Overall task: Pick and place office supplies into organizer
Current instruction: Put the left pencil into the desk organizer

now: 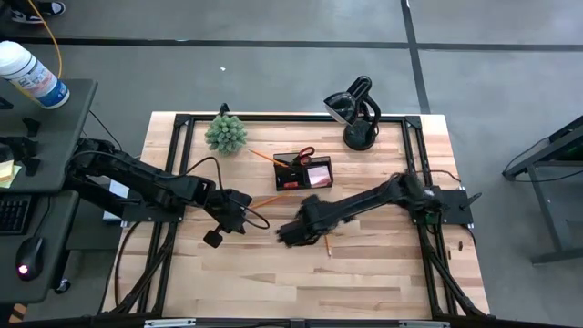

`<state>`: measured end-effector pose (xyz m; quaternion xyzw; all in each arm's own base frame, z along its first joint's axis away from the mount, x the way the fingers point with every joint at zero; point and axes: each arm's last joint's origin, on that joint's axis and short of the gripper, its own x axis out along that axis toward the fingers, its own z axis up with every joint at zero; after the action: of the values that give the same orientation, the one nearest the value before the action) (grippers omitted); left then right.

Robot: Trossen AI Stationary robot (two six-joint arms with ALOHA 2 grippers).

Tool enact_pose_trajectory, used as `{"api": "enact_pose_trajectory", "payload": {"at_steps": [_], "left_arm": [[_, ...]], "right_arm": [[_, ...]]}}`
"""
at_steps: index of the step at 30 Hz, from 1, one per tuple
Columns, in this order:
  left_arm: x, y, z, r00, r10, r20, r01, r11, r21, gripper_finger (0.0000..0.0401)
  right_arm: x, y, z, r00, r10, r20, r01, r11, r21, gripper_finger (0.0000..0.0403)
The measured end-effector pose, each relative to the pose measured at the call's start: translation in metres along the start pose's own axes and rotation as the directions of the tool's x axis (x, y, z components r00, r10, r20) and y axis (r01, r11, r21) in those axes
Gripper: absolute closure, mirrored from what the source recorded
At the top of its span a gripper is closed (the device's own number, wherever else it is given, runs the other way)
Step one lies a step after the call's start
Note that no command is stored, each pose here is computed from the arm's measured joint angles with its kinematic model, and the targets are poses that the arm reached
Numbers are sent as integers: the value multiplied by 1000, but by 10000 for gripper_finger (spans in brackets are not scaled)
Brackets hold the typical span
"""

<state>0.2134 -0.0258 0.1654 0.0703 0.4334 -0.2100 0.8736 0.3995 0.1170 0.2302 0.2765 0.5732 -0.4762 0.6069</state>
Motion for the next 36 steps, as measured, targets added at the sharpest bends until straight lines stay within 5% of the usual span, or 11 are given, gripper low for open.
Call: {"api": "enact_pose_trajectory", "payload": {"at_steps": [5,9,13,31,36], "left_arm": [[0,0,0,1000,2,1,-2,1000,-4,396],[0,1,2,999,32,15,-32,999,1,396],[0,2,5,998,51,48,-52,999,9,396],[0,3,8,995,58,75,-56,998,-30,396],[0,3,8,995,59,77,-56,998,-30,396]], "right_arm": [[-3,-61,-15,980,-31,-196,60,988,143,402],[-13,-84,-22,928,205,-310,-116,952,283,402],[-3,-77,-26,869,344,-357,-210,907,364,401],[44,-25,-32,823,408,-395,-275,895,351,303],[39,-16,-32,740,494,-456,-407,869,280,316]]}}
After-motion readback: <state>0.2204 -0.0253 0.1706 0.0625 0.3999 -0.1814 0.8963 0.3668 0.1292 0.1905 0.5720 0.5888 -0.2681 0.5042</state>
